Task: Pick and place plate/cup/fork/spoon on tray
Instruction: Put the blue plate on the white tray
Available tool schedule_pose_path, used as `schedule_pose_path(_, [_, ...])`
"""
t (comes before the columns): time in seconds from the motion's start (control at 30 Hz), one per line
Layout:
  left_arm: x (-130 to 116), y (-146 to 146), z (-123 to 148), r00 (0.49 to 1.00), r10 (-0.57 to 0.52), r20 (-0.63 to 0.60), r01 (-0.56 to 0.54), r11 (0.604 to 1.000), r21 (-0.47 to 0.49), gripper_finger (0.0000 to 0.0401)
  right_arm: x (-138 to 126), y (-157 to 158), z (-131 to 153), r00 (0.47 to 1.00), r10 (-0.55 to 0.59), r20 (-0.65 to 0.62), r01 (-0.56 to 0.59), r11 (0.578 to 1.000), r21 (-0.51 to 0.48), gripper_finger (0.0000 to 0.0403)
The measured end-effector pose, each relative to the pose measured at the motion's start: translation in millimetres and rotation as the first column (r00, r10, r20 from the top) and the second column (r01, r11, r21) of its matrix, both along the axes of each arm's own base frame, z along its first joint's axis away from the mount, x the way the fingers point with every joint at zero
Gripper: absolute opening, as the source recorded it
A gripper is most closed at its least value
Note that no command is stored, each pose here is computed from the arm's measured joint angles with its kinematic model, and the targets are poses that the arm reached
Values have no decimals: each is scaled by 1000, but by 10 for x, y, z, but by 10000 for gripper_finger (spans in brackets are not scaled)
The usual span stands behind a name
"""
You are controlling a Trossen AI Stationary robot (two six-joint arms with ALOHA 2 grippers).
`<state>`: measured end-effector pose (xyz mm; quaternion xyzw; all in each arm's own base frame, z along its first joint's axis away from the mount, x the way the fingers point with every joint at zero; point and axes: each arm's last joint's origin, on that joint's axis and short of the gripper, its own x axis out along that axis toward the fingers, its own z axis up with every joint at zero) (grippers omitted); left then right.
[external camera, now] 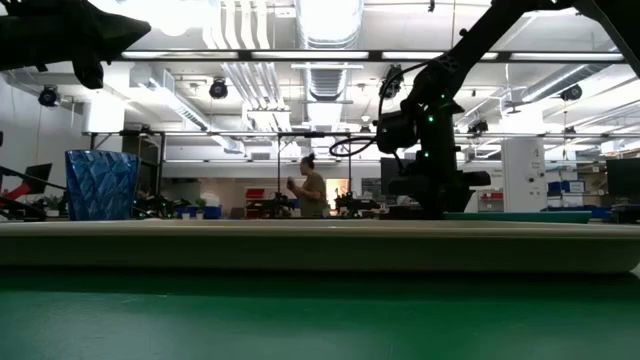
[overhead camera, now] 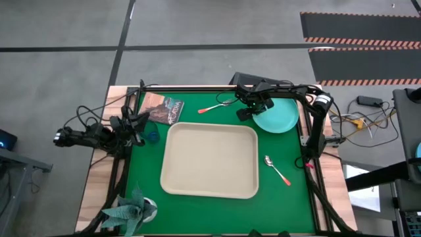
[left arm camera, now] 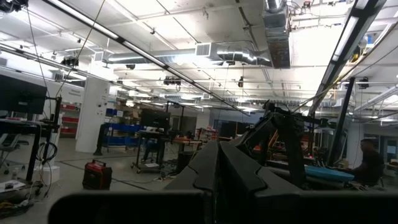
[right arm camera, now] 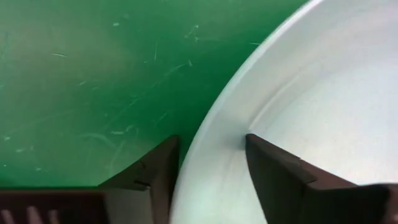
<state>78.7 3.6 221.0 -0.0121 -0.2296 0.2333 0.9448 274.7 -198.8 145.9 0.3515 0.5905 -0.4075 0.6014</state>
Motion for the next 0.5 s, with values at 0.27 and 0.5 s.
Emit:
schedule_pose_path(0.27, [0, 0, 0, 1000, 0, 0, 0, 1000, 0, 1, -3, 5, 12, 1000, -7, 1, 7, 1000, -1, 82])
schedule_pose_path(0.5, [0, 0, 0, 1000, 0, 0, 0, 1000, -1, 1, -22, 35, 19, 1000, -9, -24, 10, 1000, 17, 50])
